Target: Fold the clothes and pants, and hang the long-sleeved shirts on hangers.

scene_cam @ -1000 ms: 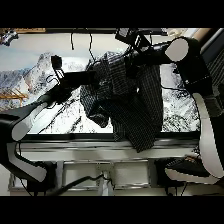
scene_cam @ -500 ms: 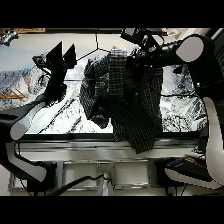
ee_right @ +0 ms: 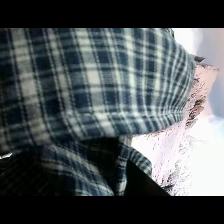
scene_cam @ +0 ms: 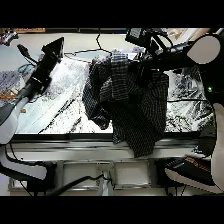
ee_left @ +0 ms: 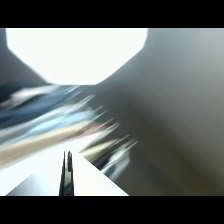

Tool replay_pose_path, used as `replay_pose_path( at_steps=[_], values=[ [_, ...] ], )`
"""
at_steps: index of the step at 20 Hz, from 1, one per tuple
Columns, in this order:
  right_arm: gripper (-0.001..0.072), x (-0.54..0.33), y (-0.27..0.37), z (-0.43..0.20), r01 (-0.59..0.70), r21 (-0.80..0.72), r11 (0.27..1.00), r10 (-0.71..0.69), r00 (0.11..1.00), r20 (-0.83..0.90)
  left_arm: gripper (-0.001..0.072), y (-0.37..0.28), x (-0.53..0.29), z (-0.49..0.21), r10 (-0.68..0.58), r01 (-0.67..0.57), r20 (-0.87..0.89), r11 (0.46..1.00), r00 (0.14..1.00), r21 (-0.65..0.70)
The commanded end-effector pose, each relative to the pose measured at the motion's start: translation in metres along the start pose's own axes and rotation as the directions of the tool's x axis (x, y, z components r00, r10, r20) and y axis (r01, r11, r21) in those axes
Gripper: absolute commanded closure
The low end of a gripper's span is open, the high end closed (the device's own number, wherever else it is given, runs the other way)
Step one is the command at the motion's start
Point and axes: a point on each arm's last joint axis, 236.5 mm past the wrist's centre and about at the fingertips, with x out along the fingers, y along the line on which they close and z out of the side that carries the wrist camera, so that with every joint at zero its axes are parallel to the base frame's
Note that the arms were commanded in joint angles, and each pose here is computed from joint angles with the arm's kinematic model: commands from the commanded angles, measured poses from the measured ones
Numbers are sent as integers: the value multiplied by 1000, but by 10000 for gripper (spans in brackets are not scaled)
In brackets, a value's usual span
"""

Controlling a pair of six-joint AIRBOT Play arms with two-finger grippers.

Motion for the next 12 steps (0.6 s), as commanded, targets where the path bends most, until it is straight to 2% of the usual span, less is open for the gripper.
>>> replay_pose_path(
  at_steps=[1,2,3,5,10,12],
  values=[
    [686,-11,3,4,12,-15,1000,-12,1000,11,281,74,-42,-36,371,-334,-282,927,884,172],
    [686,-12,3,4,13,-16,1000,-13,1000,11,56,85,-54,-58,410,-379,-369,912,834,155],
    [686,-12,3,4,12,-16,1000,-12,1000,11,41,91,-62,-79,422,-399,-441,905,792,148],
    [686,-12,4,4,12,-15,1000,-12,1000,11,41,84,-61,-116,359,-354,-538,928,762,118],
    [686,-14,4,5,12,-13,1000,-12,1000,12,41,79,-50,-168,308,-328,-617,941,724,86],
    [686,-14,5,5,11,-12,1000,-11,1000,12,41,68,-45,-181,273,-265,-635,958,723,110]
  ],
)
